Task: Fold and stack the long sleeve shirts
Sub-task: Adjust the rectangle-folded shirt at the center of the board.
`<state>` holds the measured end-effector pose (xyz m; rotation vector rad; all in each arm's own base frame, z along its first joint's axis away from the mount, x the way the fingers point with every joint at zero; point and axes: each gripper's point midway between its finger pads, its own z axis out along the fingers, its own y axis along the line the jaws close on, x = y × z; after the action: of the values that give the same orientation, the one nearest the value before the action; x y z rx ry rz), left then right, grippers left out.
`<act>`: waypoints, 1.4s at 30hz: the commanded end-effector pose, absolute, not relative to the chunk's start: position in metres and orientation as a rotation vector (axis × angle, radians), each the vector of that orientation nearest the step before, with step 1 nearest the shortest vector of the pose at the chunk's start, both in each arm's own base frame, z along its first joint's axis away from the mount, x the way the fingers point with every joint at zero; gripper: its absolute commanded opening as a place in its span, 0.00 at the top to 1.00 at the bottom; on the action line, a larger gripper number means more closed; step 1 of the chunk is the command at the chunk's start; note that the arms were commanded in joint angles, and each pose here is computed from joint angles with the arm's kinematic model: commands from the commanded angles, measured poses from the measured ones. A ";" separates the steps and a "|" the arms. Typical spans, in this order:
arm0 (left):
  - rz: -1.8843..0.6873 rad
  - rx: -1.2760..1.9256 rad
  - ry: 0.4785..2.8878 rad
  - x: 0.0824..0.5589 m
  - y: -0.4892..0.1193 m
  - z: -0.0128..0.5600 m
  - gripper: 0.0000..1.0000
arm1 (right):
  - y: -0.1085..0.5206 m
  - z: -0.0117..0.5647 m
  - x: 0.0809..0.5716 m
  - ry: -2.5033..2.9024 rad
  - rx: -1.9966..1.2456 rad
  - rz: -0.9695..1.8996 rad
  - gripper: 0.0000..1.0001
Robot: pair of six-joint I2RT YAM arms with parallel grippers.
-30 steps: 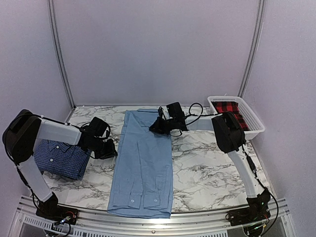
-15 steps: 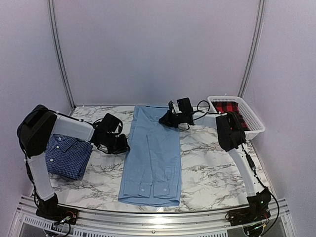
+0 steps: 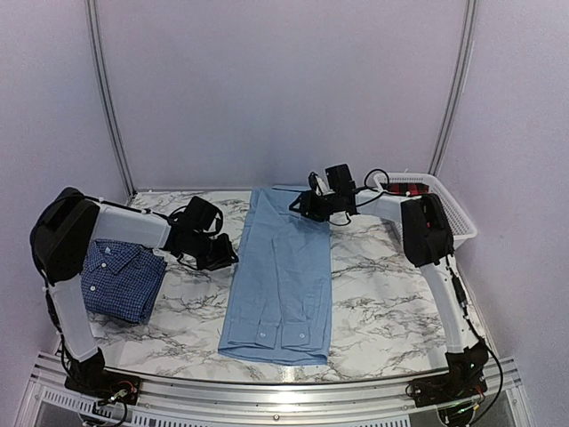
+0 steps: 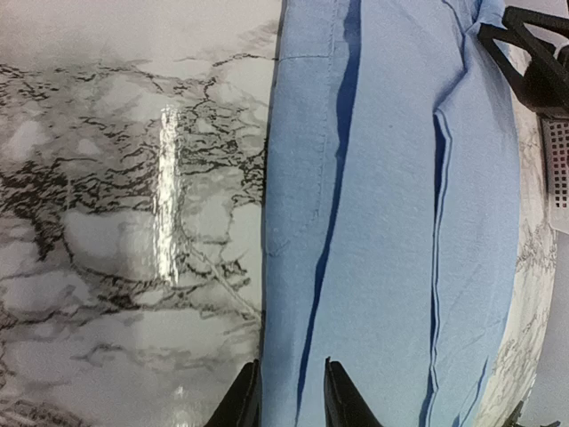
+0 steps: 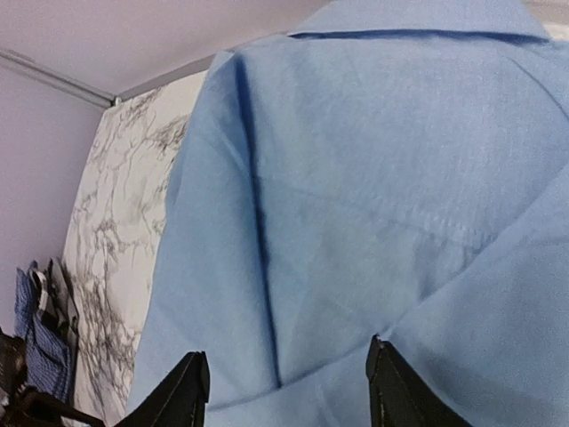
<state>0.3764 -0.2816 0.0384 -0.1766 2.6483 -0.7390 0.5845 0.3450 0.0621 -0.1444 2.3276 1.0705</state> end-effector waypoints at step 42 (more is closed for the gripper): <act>-0.774 -0.083 2.656 0.157 -0.252 0.058 0.65 | 0.313 0.055 0.111 2.640 -0.131 1.026 0.39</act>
<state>0.1608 -0.2548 0.0670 -0.0701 2.6398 -0.8335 0.1185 0.3012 0.0408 -0.1446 2.6767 0.9449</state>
